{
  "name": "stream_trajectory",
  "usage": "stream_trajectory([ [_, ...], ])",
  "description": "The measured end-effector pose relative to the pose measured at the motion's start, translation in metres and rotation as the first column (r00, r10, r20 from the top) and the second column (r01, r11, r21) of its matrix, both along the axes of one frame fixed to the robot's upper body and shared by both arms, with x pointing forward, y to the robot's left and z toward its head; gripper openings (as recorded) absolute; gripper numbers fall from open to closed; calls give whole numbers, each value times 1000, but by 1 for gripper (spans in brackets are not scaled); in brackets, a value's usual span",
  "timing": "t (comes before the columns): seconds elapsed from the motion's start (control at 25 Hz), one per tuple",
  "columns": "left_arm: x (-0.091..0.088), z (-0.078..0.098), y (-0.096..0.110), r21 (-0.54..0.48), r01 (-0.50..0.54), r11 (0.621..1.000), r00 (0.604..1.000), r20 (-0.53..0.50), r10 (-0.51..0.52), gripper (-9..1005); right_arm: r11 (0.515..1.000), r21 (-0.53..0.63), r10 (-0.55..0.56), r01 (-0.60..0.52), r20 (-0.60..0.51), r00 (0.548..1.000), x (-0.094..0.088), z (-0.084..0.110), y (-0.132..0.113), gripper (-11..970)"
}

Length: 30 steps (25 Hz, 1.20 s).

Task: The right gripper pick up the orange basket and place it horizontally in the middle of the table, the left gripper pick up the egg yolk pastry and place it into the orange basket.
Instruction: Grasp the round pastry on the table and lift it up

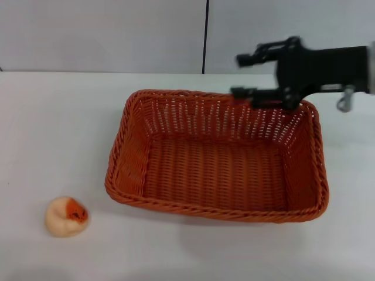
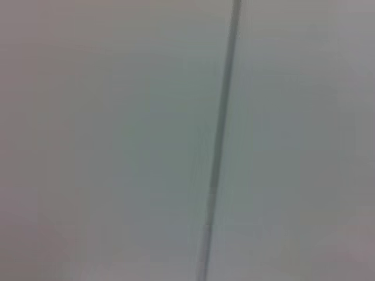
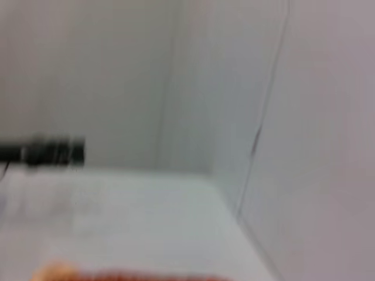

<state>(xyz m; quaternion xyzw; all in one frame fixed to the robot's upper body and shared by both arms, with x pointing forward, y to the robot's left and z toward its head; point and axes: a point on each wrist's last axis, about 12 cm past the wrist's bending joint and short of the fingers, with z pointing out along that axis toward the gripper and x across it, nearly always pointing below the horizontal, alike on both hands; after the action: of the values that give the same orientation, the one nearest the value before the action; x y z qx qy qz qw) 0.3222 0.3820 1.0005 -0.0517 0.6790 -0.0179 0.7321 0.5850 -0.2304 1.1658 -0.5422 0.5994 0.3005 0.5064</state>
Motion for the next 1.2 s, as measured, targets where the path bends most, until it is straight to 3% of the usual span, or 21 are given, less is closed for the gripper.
stream_trajectory([
  [0.04, 0, 0, 0, 0, 0, 1000, 1000, 0, 0, 830, 999, 47, -19, 19, 5, 1000, -6, 1, -6, 586],
  [0.12, 7, 7, 9, 15, 152, 988, 988, -37, -152, 830, 967, 237, -99, 96, 0, 995, -26, 2, -28, 586],
  [0.2, 7, 7, 9, 15, 152, 988, 988, -37, -152, 830, 949, 288, -134, 131, -8, 991, -33, 0, -37, 586],
  [0.24, 13, 17, 17, 28, 289, 957, 955, -72, -286, 830, 918, 356, -182, 175, -15, 983, -42, -3, -48, 586],
  [0.28, 15, 20, 17, 33, 345, 938, 936, -89, -342, 830, 896, 396, -214, 203, -17, 977, -47, -5, -56, 586],
  [0.32, 16, 23, 19, 30, 395, 918, 915, -106, -390, 830, 826, 488, -303, 283, -39, 952, -63, -16, -75, 586],
  [0.44, 19, 34, 24, 13, 527, 850, 835, -191, -515, 830, 720, 585, -408, 374, -80, 909, -83, -33, -97, 586],
  [0.48, 19, 34, 24, 13, 527, 850, 835, -191, -515, 830, 720, 585, -408, 374, -80, 909, -83, -33, -97, 586],
  [0.52, 20, 35, 24, 8, 546, 838, 821, -208, -532, 830, 667, 614, -455, 421, -110, 884, -95, -43, -108, 586],
  [0.56, 20, 35, 24, 8, 546, 838, 821, -208, -532, 830, 667, 614, -455, 421, -110, 884, -95, -43, -108, 586],
  [0.64, 23, 36, 23, -22, 604, 796, 765, -264, -588, 830, 639, 629, -474, 443, -132, 870, -103, -50, -114, 586],
  [0.72, 25, 35, 21, -37, 627, 778, 739, -285, -610, 829, 613, 643, -482, 460, -157, 862, -110, -57, -117, 586],
  [0.76, 25, 35, 21, -37, 627, 778, 739, -285, -610, 829, 613, 643, -482, 460, -157, 862, -110, -57, -117, 586],
  [0.8, 28, 31, 15, -59, 665, 745, 696, -312, -646, 829, 605, 646, -482, 465, -168, 860, -112, -60, -118, 586],
  [0.84, 31, 29, 12, -69, 680, 730, 678, -321, -662, 829, 605, 646, -482, 465, -168, 860, -112, -60, -118, 586],
  [0.88, 31, 29, 12, -69, 680, 730, 678, -321, -662, 828, 605, 646, -481, 465, -170, 860, -113, -60, -118, 586],
  [1.0, 36, 20, -1, -102, 718, 689, 628, -333, -703, 828, 606, 648, -474, 461, -171, 864, -114, -61, -117, 586],
  [1.2, 37, 14, -9, -103, 734, 671, 611, -333, -718, 826, 612, 652, -459, 447, -167, 872, -113, -60, -114, 586],
])
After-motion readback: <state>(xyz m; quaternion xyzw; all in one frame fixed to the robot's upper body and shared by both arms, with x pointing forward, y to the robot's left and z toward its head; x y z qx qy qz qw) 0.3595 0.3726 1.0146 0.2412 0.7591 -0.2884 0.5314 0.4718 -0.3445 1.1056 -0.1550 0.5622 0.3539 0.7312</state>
